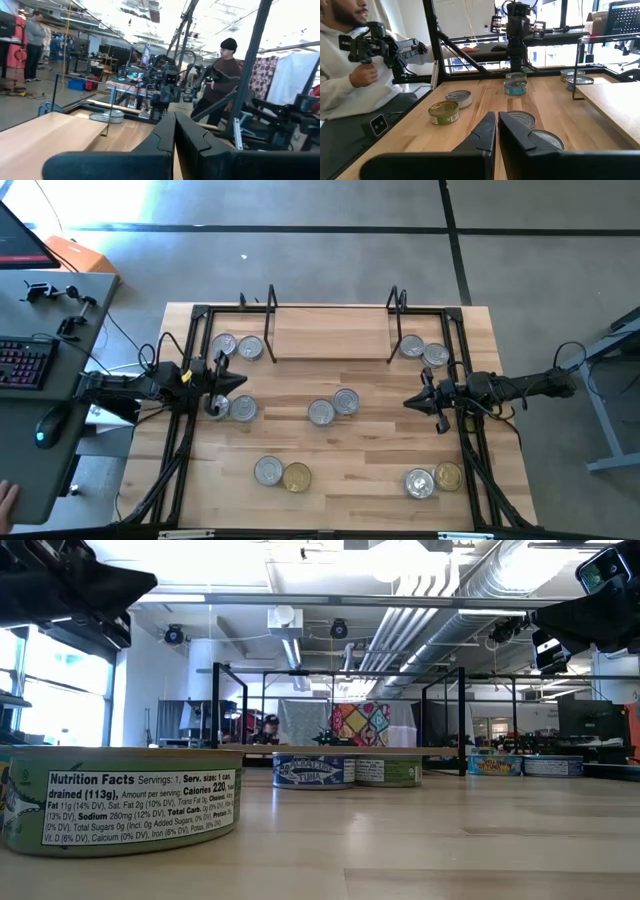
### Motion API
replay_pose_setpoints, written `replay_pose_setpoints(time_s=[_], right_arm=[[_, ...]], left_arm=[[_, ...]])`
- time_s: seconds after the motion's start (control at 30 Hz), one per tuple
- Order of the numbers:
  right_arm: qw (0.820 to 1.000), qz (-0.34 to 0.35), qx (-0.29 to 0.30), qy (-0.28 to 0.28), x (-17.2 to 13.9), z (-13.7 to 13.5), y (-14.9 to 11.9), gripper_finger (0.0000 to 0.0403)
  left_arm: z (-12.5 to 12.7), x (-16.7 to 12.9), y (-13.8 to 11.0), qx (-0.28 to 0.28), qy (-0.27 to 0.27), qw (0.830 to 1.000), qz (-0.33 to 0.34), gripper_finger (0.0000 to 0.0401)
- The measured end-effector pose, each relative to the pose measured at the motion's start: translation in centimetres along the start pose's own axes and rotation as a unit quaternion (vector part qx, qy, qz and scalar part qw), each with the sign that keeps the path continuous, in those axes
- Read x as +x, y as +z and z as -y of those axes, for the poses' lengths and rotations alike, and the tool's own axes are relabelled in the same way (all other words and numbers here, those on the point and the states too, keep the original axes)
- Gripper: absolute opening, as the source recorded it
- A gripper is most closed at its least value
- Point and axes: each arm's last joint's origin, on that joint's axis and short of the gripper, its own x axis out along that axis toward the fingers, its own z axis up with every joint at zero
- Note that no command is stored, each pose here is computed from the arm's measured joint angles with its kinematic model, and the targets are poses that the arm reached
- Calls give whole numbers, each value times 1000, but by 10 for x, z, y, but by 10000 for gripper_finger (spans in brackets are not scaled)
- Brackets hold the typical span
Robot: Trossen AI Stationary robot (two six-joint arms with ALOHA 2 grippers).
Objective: Stack canned seafood by type on shelf
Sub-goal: Put the blue tuna can on the shelf
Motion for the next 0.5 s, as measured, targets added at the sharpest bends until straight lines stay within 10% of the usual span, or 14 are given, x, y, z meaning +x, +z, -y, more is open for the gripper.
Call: replay_pose_setpoints(time_s=[0.5], right_arm=[[1000, 0, 0, 0, 0, 0, 0, 12]], left_arm=[[7, -1, 2, -11, -37, 999, 8, 1]])
